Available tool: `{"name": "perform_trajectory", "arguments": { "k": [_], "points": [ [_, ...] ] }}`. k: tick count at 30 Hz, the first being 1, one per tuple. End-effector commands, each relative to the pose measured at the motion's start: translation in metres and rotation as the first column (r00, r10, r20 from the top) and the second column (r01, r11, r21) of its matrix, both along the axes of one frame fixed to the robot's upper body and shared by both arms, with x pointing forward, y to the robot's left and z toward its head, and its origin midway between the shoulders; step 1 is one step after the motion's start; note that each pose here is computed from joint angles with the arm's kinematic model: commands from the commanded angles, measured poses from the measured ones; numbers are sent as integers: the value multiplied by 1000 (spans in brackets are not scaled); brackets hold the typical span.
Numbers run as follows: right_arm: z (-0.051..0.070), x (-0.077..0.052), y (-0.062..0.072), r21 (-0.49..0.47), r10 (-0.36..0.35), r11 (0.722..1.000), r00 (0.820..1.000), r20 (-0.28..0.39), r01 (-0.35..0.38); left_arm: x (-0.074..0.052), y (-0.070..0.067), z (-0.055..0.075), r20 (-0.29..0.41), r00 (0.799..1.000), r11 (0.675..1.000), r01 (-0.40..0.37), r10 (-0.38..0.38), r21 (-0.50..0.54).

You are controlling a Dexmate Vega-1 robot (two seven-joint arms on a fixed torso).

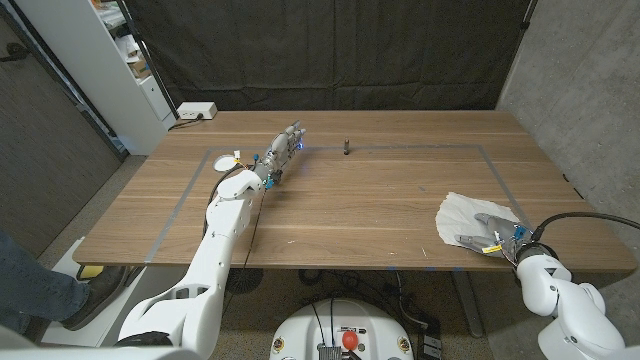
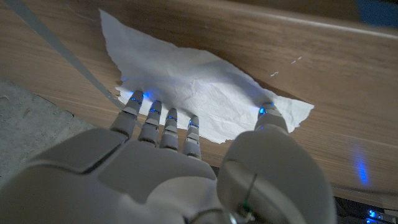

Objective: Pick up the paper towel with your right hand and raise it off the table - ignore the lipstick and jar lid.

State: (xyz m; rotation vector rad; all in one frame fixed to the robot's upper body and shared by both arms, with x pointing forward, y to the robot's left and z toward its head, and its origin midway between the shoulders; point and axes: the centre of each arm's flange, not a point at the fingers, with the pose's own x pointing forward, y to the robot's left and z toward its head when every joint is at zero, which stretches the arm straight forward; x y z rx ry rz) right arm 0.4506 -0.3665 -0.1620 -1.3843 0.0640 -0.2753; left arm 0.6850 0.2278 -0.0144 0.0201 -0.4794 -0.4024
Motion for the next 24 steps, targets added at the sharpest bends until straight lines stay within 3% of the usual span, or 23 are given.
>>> {"name": "perform_trajectory", "arguments": {
  "k": [1,24],
  "points": [
    [-7,1,2,-40,-33,999,999,-19,33,-2,2,-3,-2,1000,1000,2,-2,-3],
    [-11,3,5,-55,-36,998,999,2,36,-3,6,-9,-7,1000,1000,2,-3,-17]
  ]
}}
